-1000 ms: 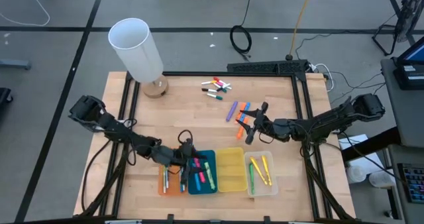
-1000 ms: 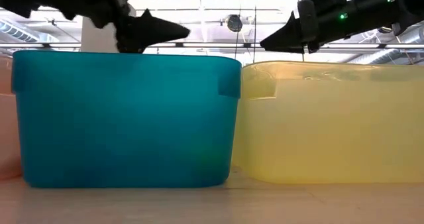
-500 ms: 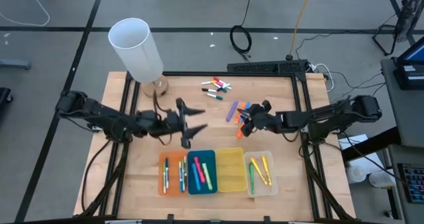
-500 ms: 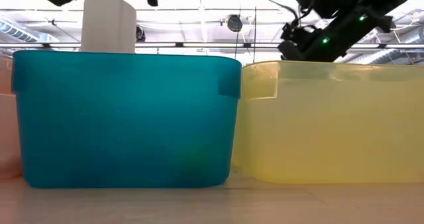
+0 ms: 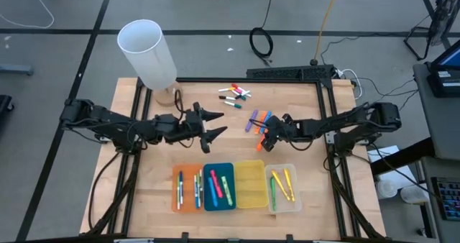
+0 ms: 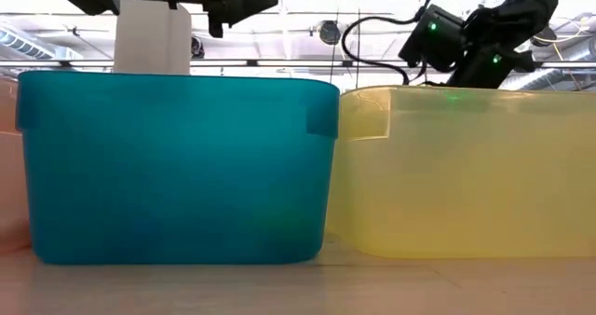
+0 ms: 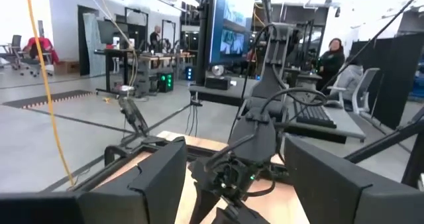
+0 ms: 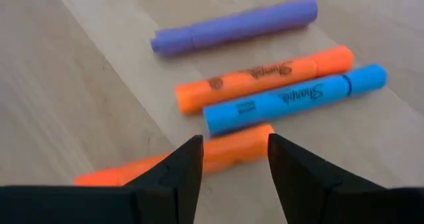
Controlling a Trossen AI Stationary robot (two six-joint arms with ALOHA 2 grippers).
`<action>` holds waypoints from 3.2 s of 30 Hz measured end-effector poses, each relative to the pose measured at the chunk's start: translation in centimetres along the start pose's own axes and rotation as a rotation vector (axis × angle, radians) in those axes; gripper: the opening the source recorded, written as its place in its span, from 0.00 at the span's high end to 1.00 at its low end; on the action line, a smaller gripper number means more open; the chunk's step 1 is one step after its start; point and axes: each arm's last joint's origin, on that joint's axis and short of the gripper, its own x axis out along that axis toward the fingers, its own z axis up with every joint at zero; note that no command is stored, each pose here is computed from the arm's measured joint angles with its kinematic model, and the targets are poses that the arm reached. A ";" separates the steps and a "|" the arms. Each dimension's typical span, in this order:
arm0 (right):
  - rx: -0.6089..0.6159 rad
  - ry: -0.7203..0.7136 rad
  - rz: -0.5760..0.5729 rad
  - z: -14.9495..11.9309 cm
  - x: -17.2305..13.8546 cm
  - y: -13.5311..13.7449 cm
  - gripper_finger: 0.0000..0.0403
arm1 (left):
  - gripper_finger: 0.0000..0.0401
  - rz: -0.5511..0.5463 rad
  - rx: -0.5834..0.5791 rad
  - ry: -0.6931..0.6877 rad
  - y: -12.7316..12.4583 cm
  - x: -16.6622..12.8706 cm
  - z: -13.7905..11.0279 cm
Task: Pick & Place Markers
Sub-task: Put the right orange highlighter pen into the blue bin
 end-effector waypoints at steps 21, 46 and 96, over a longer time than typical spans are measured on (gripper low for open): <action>-0.076 0.074 -0.144 -1.1 0.9 -0.8 0.56 | 0.36 -0.007 0.005 0.009 -0.2 0.0 -0.1; 0.250 0.629 -0.001 -4.6 -8.0 -3.1 0.58 | 0.36 -0.002 0.018 0.047 -0.1 0.0 -0.5; 0.281 0.923 -0.173 -10.8 -6.1 -3.4 0.58 | 0.36 0.005 0.019 0.043 0.1 0.0 -0.5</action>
